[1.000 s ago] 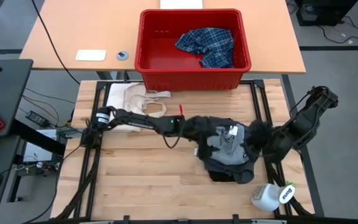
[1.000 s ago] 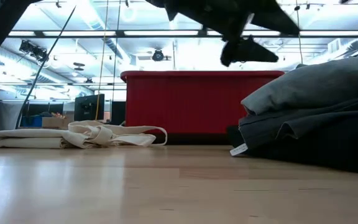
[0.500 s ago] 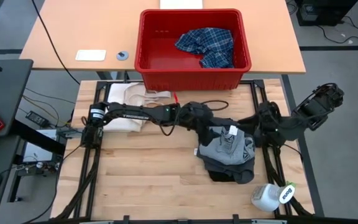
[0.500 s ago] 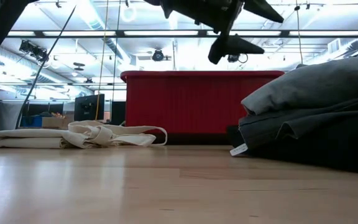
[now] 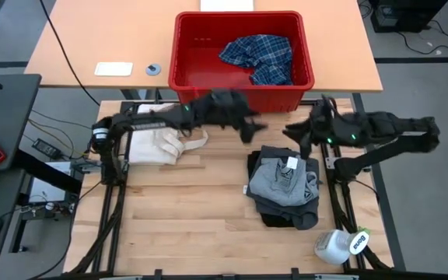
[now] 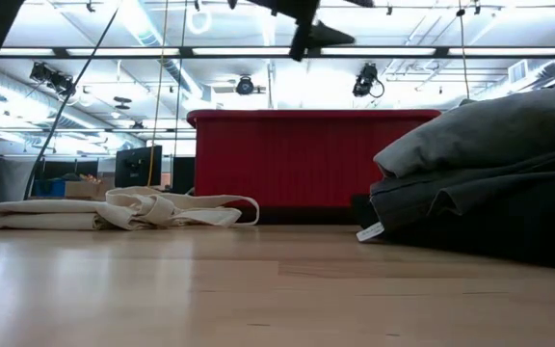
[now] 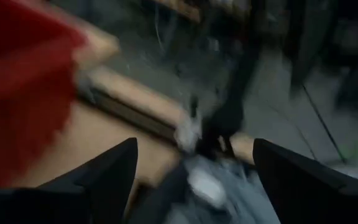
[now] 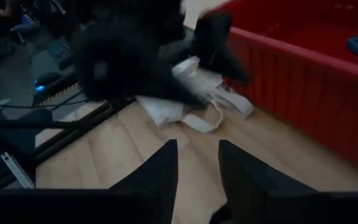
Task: Fold Laundry from Bin
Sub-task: Fold the blue checkered pants
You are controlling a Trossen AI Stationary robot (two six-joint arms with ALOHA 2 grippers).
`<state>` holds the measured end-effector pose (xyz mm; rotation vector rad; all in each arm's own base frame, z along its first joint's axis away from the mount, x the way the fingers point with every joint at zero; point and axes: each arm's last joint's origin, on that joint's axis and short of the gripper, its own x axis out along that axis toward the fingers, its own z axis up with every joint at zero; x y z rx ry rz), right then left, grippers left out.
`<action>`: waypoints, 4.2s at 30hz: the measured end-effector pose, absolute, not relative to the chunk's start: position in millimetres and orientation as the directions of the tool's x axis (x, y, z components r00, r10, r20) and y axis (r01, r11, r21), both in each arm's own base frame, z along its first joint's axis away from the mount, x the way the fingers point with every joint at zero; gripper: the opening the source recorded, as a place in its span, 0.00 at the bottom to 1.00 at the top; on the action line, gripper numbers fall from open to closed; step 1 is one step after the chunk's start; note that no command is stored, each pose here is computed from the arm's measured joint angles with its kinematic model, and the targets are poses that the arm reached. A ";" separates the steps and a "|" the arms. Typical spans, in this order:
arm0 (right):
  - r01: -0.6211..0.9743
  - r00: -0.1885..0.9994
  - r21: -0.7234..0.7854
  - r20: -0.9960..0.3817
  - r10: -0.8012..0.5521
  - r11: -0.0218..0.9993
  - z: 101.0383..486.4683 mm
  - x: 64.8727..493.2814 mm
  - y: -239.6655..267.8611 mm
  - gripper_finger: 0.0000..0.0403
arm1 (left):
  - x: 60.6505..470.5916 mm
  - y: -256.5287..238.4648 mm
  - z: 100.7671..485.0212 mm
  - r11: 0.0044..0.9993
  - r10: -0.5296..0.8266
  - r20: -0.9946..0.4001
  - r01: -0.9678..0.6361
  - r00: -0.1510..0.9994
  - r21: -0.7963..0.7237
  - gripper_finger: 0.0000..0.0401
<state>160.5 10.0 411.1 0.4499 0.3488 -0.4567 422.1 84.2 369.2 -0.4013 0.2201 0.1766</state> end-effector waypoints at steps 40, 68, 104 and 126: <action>0.681 0.733 0.260 -0.247 -0.634 0.685 467.7 233.7 -198.8 0.06 | 317.7 239.0 442.6 0.819 0.573 0.038 -0.573 0.819 -0.002 0.80; 0.632 0.775 0.386 -0.284 -0.565 0.672 425.5 247.2 -272.1 0.06 | 292.4 313.2 385.9 0.697 0.649 -0.222 -0.686 0.728 -0.210 0.80; 0.466 0.885 0.503 -0.259 -0.388 0.727 437.5 243.4 -268.6 0.06 | 303.1 302.9 386.0 0.714 0.624 -0.221 -0.661 0.750 -0.229 0.80; 0.487 0.868 0.395 -0.121 -0.481 0.779 459.3 238.9 -272.9 0.06 | 303.1 302.8 386.3 0.714 0.624 -0.220 -0.661 0.750 -0.229 0.80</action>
